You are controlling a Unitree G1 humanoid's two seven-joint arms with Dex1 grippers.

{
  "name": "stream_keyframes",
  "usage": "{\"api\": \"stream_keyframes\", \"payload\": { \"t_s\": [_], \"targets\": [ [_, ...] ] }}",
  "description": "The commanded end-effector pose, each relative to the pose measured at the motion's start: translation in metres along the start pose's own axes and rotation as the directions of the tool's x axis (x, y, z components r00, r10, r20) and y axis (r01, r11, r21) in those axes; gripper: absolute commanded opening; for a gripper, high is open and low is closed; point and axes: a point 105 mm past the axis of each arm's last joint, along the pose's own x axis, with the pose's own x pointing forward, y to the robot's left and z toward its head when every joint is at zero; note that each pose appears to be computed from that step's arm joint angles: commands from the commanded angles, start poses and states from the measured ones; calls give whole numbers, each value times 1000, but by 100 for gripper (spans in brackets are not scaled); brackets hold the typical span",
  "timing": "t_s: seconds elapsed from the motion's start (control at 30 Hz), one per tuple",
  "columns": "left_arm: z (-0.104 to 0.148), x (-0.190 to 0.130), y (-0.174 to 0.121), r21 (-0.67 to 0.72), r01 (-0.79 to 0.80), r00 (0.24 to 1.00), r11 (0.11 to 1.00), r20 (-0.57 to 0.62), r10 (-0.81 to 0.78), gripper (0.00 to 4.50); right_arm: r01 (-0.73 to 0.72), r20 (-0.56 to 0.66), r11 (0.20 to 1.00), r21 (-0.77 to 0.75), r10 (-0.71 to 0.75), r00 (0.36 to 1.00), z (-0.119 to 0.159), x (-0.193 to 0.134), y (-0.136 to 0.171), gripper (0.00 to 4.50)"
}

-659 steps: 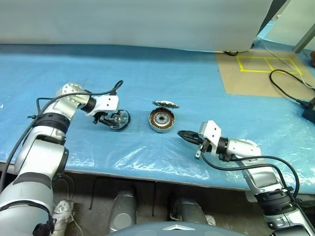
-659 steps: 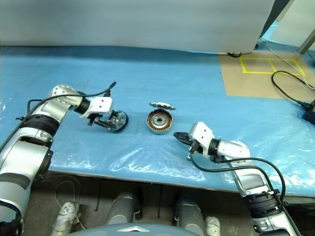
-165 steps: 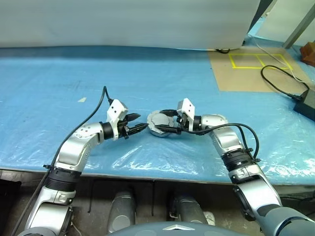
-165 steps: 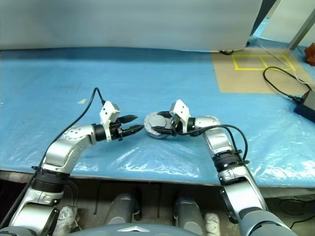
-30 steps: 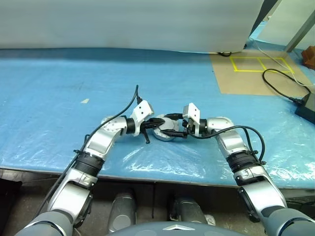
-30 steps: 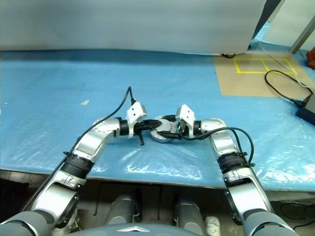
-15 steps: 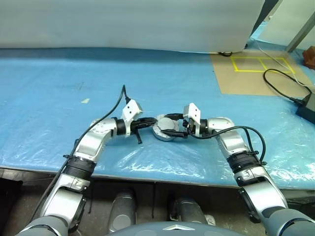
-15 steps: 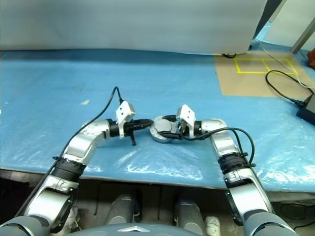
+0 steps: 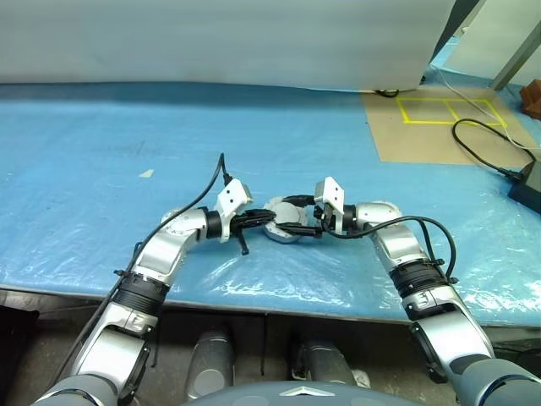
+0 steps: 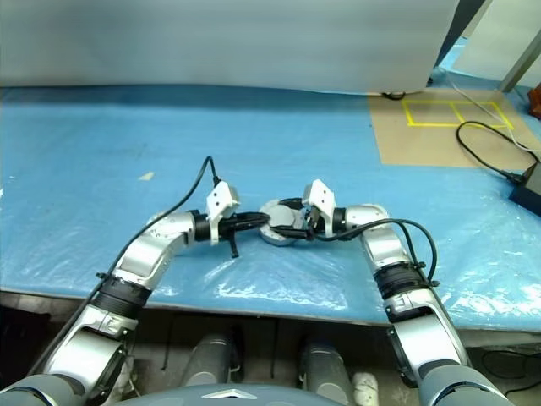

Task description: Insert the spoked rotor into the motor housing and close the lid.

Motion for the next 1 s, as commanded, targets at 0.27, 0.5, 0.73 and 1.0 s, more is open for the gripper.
{"api": "stream_keyframes", "payload": {
  "t_s": [0.27, 0.5, 0.73, 1.0],
  "targets": [
    [-6, -4, 2, 8, -9, 1000, 1000, -14, 10, 3, 21, -106, 996, 84, -12, 994, -33, -9, 5, 294],
    [1, 6, -5, 17, 19, 1000, 1000, 11, -20, 3, 19, -104, 996, 83, -10, 994, -32, -8, 6, 294],
    [-7, 1, 1, 17, 3, 1000, 1000, -16, -3, 3, 16, -101, 995, 95, -7, 995, -32, -9, 7, 294],
    [-5, 4, -2, 23, 8, 1000, 1000, -13, -8, 0, -18, -60, 985, 173, 29, 998, -25, -8, 12, 391]
  ]
}}
